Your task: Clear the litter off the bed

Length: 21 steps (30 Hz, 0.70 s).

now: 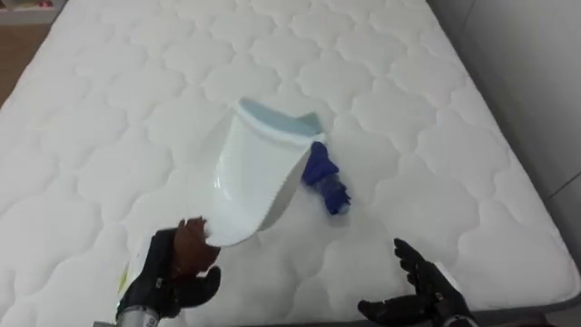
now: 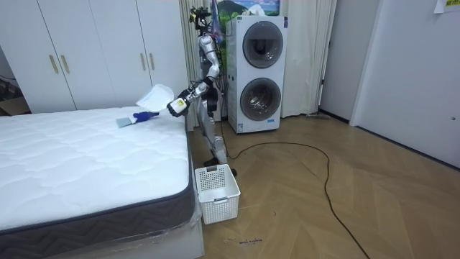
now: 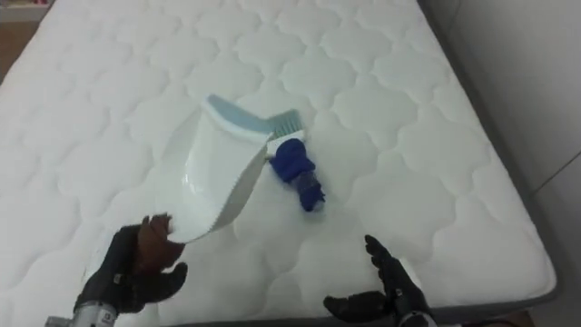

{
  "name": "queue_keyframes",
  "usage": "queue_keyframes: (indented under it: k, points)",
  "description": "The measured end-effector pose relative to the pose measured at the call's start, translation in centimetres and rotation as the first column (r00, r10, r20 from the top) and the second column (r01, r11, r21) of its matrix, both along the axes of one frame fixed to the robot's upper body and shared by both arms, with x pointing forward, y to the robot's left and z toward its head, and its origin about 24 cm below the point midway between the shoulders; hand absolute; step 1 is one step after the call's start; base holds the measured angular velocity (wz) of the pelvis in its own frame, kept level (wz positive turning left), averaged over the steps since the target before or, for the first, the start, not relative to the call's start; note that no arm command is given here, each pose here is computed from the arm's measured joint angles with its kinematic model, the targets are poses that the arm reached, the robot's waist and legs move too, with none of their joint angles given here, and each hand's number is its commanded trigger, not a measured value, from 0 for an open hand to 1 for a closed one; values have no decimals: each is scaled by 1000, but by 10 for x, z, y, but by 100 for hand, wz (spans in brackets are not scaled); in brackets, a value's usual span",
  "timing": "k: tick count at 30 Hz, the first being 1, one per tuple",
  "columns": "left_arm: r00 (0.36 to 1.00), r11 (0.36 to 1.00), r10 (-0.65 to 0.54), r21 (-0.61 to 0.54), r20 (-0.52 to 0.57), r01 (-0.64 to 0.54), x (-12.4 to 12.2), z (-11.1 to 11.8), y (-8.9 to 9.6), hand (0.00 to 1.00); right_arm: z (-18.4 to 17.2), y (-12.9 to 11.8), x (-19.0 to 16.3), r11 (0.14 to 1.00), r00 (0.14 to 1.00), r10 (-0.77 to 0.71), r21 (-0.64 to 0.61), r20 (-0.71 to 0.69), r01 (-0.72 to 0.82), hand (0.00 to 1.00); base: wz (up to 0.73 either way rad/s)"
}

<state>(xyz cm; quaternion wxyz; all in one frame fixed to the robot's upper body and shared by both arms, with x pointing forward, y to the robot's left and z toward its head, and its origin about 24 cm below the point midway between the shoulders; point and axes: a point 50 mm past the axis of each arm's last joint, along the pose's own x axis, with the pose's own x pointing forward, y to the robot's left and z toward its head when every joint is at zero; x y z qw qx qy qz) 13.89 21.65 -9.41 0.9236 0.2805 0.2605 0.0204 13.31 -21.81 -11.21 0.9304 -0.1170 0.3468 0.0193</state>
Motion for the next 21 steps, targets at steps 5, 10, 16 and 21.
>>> queue_keyframes:
  k: [5,10,16,21]
  points:
    - [959,994,107,11,-263,-108,-44,-35,21,0,-20,-16,-31,996,984,-64,-64,-165,54,0,1]
    - [892,973,226,38,-392,-229,-73,-49,30,0,-32,-22,-54,991,957,-114,-104,-268,88,0,0]
    - [808,939,327,74,-490,-335,-105,-58,39,0,-40,-23,-66,985,931,-159,-120,-329,125,0,5]
    - [736,931,346,111,-582,-349,-130,-61,44,0,-42,-24,-73,982,914,-179,-125,-364,142,0,6]
